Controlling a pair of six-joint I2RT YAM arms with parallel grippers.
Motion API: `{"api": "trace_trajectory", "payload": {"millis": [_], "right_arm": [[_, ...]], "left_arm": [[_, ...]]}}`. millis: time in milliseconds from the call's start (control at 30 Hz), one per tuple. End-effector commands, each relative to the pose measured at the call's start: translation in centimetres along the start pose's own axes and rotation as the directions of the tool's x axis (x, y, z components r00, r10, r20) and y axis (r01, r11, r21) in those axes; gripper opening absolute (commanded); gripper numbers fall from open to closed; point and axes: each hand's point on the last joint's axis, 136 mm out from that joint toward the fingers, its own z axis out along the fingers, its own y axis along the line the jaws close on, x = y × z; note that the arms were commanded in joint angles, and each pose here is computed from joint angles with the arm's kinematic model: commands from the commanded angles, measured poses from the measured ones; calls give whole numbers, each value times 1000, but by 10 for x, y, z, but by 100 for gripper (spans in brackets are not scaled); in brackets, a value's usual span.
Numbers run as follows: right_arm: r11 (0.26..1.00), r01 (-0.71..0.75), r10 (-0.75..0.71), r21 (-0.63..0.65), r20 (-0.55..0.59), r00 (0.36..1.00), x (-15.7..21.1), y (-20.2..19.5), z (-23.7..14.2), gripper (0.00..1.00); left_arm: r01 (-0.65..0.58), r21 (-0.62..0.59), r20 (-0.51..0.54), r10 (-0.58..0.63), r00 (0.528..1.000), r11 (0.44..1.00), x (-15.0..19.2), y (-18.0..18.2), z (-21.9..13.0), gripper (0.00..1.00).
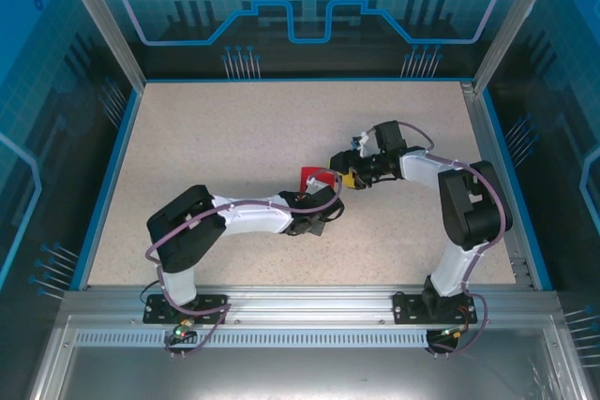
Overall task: Fold a paper plane with a square sheet of paper (pick it up from the middle)
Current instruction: Fourth fold the wing at the center of the table.
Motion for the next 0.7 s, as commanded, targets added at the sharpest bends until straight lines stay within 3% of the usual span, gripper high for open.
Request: {"api": "trace_trajectory", "payload": {"millis": [0, 133, 333, 667], "right_arm": [[994, -23, 25, 103, -12, 1000, 7, -19, 0, 62], [994, -54, 59, 96, -48, 997, 11, -28, 11, 61], [996, -63, 68, 67, -69, 995, 15, -30, 23, 62], [999, -32, 30, -15, -111, 993, 10, -10, 43, 59]], "left_arm": [[20, 7, 10, -20, 1000, 1000, -1, 5, -12, 37], [67, 44, 49, -70, 996, 997, -9, 8, -24, 42], [195, 148, 33, -202, 979, 969, -24, 19, -24, 42], [225, 179, 2, -229, 973, 958, -25, 23, -24, 41]]}}
